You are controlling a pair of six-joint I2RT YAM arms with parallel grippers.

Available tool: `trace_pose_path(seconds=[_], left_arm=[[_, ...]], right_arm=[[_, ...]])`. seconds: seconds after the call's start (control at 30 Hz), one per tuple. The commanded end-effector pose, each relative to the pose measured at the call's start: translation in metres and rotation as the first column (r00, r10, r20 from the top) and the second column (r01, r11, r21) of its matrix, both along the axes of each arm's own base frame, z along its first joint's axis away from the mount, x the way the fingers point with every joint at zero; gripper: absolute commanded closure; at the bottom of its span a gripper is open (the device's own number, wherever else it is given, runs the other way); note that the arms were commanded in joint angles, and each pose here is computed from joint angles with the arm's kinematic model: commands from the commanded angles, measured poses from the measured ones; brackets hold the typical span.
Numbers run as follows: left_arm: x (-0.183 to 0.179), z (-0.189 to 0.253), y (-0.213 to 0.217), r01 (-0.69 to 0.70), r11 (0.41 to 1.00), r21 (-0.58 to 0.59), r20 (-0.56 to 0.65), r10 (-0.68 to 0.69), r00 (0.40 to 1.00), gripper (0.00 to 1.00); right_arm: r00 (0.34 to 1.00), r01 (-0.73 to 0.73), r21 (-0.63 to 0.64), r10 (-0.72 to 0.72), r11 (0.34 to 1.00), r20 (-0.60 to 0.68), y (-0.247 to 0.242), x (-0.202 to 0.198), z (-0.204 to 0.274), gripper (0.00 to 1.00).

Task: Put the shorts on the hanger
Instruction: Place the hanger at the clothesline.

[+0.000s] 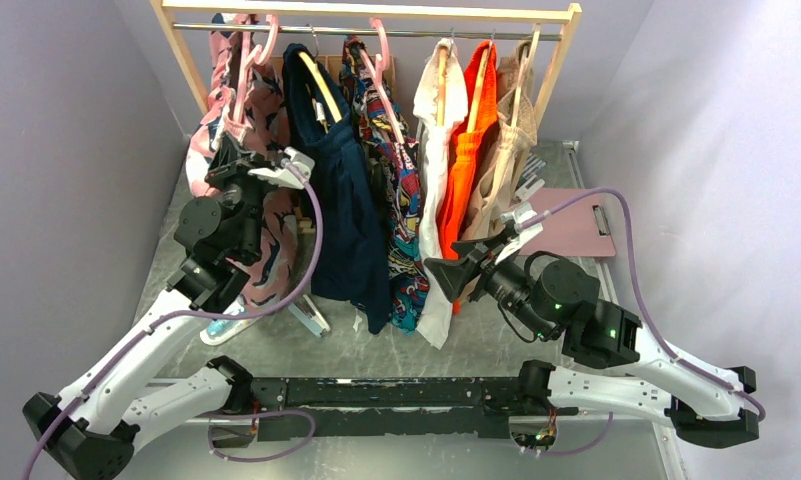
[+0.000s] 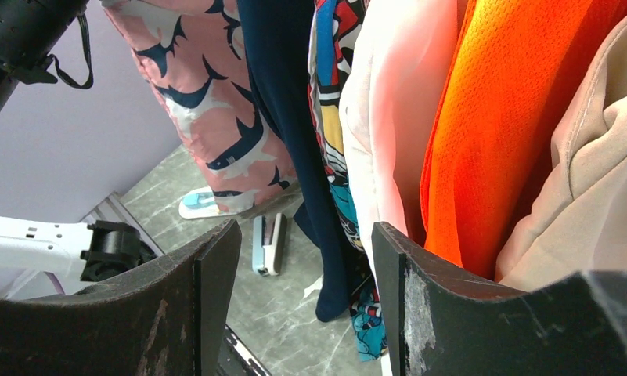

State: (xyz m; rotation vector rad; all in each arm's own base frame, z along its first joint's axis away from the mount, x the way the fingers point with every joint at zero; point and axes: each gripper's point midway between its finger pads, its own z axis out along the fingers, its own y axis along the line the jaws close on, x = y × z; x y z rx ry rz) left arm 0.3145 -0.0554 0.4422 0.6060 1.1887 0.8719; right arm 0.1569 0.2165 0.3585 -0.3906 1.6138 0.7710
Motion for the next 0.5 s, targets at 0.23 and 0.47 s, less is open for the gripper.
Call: trace_pose_path(seconds=[0.23, 0.47], left_arm=[[0.001, 0.005, 0.014, 0.071, 0.945, -0.318, 0.064, -0.054, 0.997, 0.93], [-0.001, -0.011, 0.005, 0.104, 0.838, -0.535, -0.012, -0.13, 0.991, 0.93]], right_arm=[[1.0, -0.005, 0.031, 0.005, 1.0, -0.002, -0.001, -0.002, 0.009, 0.34], [1.0, -0.006, 0.035, 0.006, 0.999, -0.004, -0.001, -0.002, 0.01, 0.34]])
